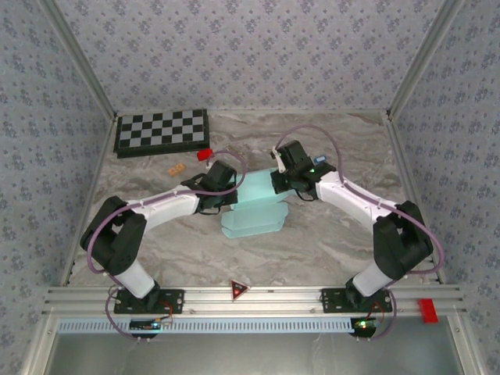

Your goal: Fold the paper box

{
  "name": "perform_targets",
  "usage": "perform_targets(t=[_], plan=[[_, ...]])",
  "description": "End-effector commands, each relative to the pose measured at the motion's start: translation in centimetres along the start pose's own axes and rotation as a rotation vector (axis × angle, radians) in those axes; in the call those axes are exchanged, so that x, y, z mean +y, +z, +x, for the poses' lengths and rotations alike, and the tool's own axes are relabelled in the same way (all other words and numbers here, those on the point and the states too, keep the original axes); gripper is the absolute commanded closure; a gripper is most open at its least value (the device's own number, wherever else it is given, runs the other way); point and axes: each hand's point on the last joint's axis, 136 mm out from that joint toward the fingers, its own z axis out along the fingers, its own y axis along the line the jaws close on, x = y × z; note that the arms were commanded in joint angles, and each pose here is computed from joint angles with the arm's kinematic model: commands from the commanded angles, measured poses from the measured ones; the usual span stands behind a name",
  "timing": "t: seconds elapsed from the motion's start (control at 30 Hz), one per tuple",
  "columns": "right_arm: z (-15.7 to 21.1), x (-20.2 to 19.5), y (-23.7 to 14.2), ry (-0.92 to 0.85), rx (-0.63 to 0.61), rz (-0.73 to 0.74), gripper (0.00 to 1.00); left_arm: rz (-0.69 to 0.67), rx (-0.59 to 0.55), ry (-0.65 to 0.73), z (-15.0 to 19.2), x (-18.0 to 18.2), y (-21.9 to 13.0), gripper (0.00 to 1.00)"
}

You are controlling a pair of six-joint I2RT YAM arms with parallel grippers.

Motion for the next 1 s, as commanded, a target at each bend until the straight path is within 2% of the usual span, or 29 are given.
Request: perform_targets(t=[0.0, 0.13, 0.37, 0.97], plan=[[-1.3, 1.4, -0.2, 0.043, -0.039, -0.097, 0.93, 0.093, -0.054, -0.036, -1.9, -2.5, -1.5, 1.0], [-1.8, 2.6, -0.4, 0.071, -0.071, -0.174, 0.94, 0.103, -0.055, -0.052, -2.0, -2.7, -1.3, 1.0], [-2.0, 2.2, -0.8, 0.093, -0.09, -0.182, 0.95, 0.104, -0.059, -0.06, -2.1, -2.7, -1.4, 1.0], [1.0, -3.1, -3.3, 0.035, 0.034, 0.19, 0.95, 0.086, -0.151, 0.019, -3.7, -2.4, -2.1, 1.0]])
